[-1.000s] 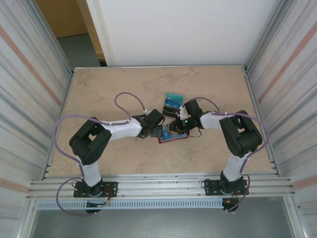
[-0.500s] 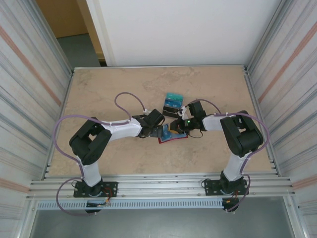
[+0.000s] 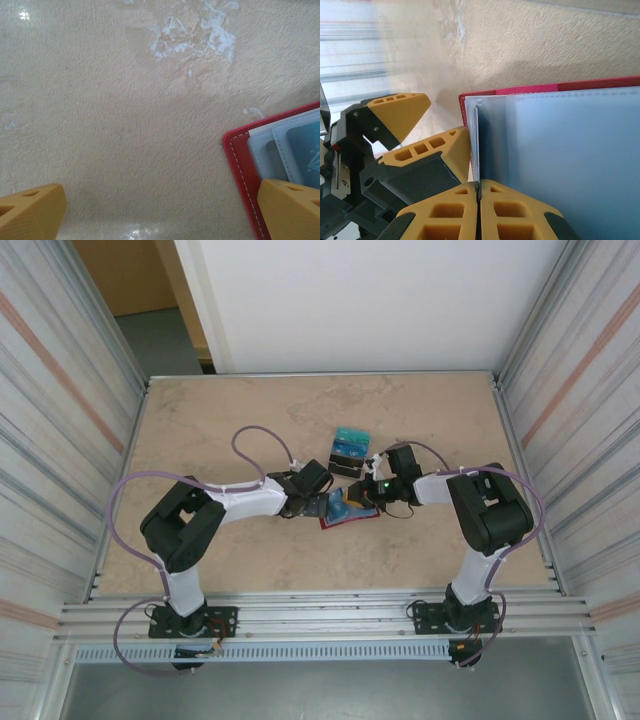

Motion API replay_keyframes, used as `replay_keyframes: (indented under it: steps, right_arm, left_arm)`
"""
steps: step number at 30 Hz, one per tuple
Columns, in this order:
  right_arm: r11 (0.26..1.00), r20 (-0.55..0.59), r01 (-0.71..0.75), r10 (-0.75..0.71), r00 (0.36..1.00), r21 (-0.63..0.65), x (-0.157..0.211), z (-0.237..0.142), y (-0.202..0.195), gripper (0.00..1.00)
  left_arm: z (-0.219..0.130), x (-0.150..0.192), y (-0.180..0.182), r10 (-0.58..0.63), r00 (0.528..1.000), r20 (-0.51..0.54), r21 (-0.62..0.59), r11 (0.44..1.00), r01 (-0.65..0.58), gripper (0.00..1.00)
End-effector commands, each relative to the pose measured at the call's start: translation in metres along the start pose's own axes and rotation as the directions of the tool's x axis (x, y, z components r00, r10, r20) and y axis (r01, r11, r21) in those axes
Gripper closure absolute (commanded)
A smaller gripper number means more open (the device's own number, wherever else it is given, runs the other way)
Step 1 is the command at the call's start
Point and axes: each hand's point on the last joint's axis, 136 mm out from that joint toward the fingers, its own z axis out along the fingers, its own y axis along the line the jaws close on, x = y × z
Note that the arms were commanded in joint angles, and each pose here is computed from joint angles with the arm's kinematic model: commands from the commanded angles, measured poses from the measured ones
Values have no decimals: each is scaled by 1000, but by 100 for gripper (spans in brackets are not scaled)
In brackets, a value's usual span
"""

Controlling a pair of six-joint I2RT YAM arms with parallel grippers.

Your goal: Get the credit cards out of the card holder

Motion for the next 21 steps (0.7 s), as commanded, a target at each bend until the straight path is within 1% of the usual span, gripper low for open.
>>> replay_keyframes:
  steps: [1,9,14,21]
  right_arm:
    - [999,-8,-30,30,1000,-12,2,-1,-5,90]
    - [999,-7,-29,28,1000,-17,2,-3,-6,93]
    - [999,0,-35,35,999,15,2,-5,-13,94]
    - [999,-3,-38,38,999,28,3,-5,-16,94]
  left_arm:
    - [9,17,12,27,997,-67,-63,998,-31,1]
    - [8,16,12,25,998,-64,-61,998,-29,1]
    - [3,12,12,25,998,-52,-58,998,-28,1]
    - [-11,-2,6,33,999,-13,-34,999,-33,1]
